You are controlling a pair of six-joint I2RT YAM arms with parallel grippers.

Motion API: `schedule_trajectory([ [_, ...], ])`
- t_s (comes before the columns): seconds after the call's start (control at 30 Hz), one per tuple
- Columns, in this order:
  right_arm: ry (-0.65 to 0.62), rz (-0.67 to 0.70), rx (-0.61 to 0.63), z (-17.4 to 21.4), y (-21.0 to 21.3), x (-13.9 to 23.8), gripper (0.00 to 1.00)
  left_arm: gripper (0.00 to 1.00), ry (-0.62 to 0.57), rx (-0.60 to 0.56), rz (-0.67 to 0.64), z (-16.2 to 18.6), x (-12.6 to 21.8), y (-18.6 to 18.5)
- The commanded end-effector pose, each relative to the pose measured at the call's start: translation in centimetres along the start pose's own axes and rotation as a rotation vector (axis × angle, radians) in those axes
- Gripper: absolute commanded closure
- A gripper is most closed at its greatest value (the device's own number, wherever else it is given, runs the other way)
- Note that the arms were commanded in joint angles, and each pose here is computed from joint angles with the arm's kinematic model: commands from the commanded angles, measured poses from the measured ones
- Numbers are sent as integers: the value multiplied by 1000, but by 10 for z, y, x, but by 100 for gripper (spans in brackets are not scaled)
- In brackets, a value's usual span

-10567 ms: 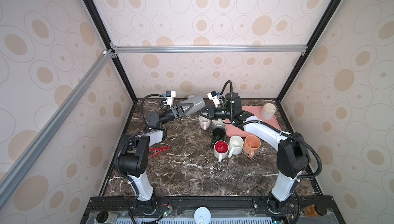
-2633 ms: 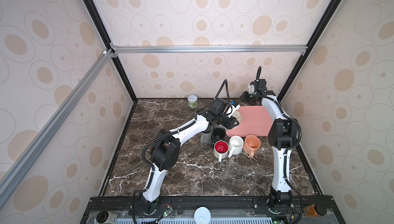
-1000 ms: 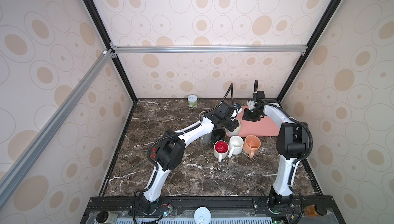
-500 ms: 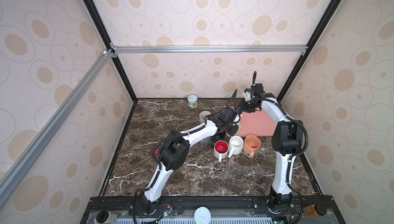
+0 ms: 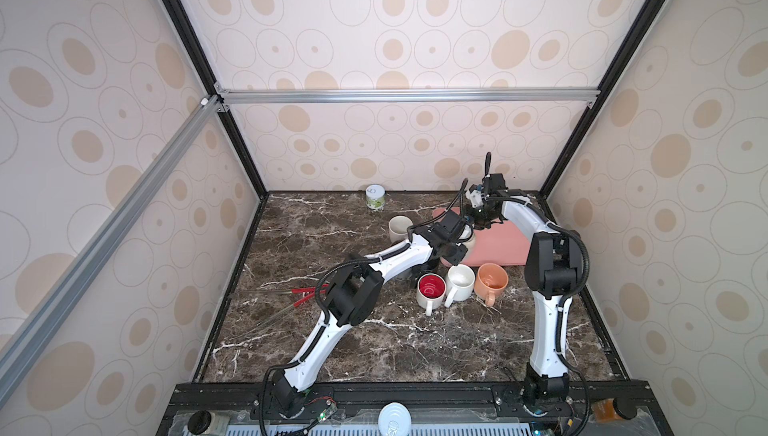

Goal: Turn the mug right side up

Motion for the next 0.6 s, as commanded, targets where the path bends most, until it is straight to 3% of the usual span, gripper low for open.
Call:
schedule_trajectory([
  [0.0,23,73,-65,15,-23,20,63,72,-68,13,-14,-29,7,4],
  [0.33,24,203,-133,41,-52,45,63,72,-117,58,63,-53,-6,-6],
  [0.57,39,280,-119,55,-60,59,63,72,-113,54,68,-57,5,-8],
])
Point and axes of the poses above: each gripper's point midway between its finger pads, its own x axis back along the fingers, its own y axis along the line the jaws close on, z = x × y, the point moved 2 cm from there along x, back along the fingers, and after that the axes turned 4 degrees about x, right-handed, at the moved point
